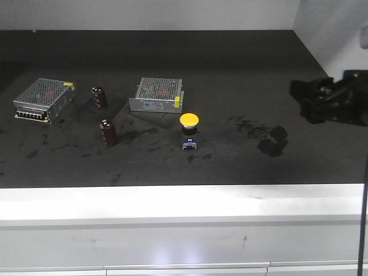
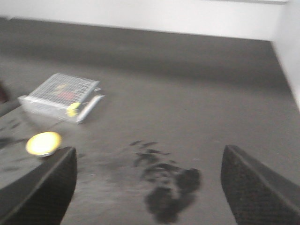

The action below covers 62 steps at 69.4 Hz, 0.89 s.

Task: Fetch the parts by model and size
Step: 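Move the right gripper over the yellow-capped push button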

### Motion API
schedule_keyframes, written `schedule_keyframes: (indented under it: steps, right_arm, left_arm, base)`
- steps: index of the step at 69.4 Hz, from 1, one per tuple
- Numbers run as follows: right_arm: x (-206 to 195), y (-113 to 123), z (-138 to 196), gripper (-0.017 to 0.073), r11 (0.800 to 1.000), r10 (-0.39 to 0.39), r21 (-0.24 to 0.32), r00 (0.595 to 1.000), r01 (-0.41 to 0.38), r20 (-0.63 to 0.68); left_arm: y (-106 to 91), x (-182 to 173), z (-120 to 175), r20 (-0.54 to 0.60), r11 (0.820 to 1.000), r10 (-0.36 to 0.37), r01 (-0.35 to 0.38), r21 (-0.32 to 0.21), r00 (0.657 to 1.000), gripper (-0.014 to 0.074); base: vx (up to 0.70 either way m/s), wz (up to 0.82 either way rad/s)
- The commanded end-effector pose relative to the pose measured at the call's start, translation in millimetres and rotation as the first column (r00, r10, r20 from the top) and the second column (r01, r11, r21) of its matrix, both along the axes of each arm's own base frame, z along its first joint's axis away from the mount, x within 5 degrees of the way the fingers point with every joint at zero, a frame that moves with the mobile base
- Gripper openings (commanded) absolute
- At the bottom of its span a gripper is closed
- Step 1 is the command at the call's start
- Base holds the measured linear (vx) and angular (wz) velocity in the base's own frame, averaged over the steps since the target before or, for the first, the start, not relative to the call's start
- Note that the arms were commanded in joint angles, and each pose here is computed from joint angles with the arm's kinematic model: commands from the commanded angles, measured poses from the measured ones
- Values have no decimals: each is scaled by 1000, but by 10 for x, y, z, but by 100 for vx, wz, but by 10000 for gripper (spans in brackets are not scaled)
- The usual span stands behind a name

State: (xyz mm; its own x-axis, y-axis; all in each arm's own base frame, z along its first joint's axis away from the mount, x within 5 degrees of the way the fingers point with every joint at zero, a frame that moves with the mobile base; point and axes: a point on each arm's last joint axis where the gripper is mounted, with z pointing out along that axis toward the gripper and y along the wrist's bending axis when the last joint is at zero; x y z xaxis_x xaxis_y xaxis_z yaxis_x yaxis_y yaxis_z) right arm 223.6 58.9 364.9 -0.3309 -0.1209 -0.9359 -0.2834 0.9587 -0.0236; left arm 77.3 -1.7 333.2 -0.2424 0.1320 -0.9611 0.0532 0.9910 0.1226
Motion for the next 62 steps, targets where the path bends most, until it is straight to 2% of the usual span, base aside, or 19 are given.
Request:
schedule_keyframes:
  steps: [1,12,27,38,51,62]
  right_arm:
    - [61,198,279,591,996,85,-18,994,-84,62]
    - [263,625,357,591,977,213,-33,977,-213,6]
    - [603,1071,409,591,956,286,-32,951,-291,-114]
    - [879,1256,481,591,956,277,-26,928,-292,-249]
    - [1169,1413,403,591,969,210,-25,875,-246,-437]
    - [1379,1492,199,591,976,121,-80,812,-201,-571]
  left_arm:
    - [-5,7,150,97,1000,-6,6,-2,995,-7]
    - [5,7,146,93,1000,-1,-1,21,996,-7]
    - [6,6,141,87,1000,-1,-1,24,996,-7]
    - [6,6,141,87,1000,0,-2,25,996,-7]
    - [6,6,143,89,999,-2,-1,33,996,-7]
    - [6,6,144,90,999,-2,-1,33,996,-7]
  base:
    - [0,0]
    - [0,0]
    - [0,0]
    - [0,0]
    - [0,0]
    - [0,0]
